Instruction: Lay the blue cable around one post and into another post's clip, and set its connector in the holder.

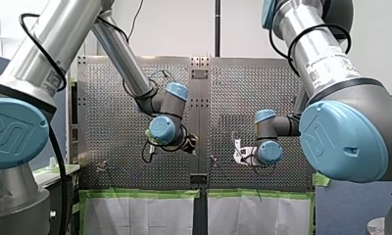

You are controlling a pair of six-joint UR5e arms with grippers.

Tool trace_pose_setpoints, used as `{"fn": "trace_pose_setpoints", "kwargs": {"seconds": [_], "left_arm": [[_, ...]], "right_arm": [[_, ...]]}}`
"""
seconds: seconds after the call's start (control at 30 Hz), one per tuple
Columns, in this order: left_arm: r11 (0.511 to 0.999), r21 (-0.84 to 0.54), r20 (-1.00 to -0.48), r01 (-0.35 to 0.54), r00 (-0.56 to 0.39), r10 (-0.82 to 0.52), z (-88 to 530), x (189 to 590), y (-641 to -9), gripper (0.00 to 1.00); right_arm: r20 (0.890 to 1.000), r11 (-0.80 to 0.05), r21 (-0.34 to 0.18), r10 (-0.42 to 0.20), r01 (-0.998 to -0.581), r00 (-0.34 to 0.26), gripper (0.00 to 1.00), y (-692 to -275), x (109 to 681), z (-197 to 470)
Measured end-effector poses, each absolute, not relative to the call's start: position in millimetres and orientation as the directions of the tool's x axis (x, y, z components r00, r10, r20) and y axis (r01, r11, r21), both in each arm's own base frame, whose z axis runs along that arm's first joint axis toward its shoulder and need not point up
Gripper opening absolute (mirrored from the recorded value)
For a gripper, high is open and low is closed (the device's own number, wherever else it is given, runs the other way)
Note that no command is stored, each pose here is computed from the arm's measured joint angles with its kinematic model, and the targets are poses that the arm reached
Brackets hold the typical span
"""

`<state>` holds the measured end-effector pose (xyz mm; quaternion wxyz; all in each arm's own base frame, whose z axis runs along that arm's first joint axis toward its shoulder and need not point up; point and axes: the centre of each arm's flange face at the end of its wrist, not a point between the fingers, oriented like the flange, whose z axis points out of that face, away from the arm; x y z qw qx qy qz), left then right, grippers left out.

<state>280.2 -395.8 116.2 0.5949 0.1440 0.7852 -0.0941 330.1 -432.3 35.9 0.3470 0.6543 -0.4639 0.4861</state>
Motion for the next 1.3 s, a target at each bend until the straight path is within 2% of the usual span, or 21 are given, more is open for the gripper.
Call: {"fn": "trace_pose_setpoints", "kwargs": {"seconds": [0.3,0.77,0.93,1.1,1.3], "left_arm": [[0.934,-0.011,-0.966,0.357,-0.246,0.082,79,291,-408,1.00],[0.926,-0.099,-0.982,0.363,-0.185,-0.033,48,318,-451,1.00],[0.921,-0.113,-0.974,0.372,-0.224,-0.029,26,317,-453,1.00],[0.926,-0.093,-0.959,0.365,-0.283,0.015,-5,311,-445,1.00],[0.941,-0.106,-0.952,0.320,-0.307,-0.003,-35,310,-436,1.00]], "right_arm": [[0.949,-0.333,-0.009,-0.300,-0.943,0.097,0.20,-426,333,35],[0.948,-0.342,-0.019,-0.306,-0.939,0.093,0.23,-421,338,37],[0.951,-0.342,-0.025,-0.297,-0.940,0.083,0.23,-422,339,45],[0.959,-0.339,-0.051,-0.280,-0.940,0.049,0.23,-424,341,62],[0.958,-0.339,-0.061,-0.284,-0.939,0.041,0.23,-422,343,71]]}}
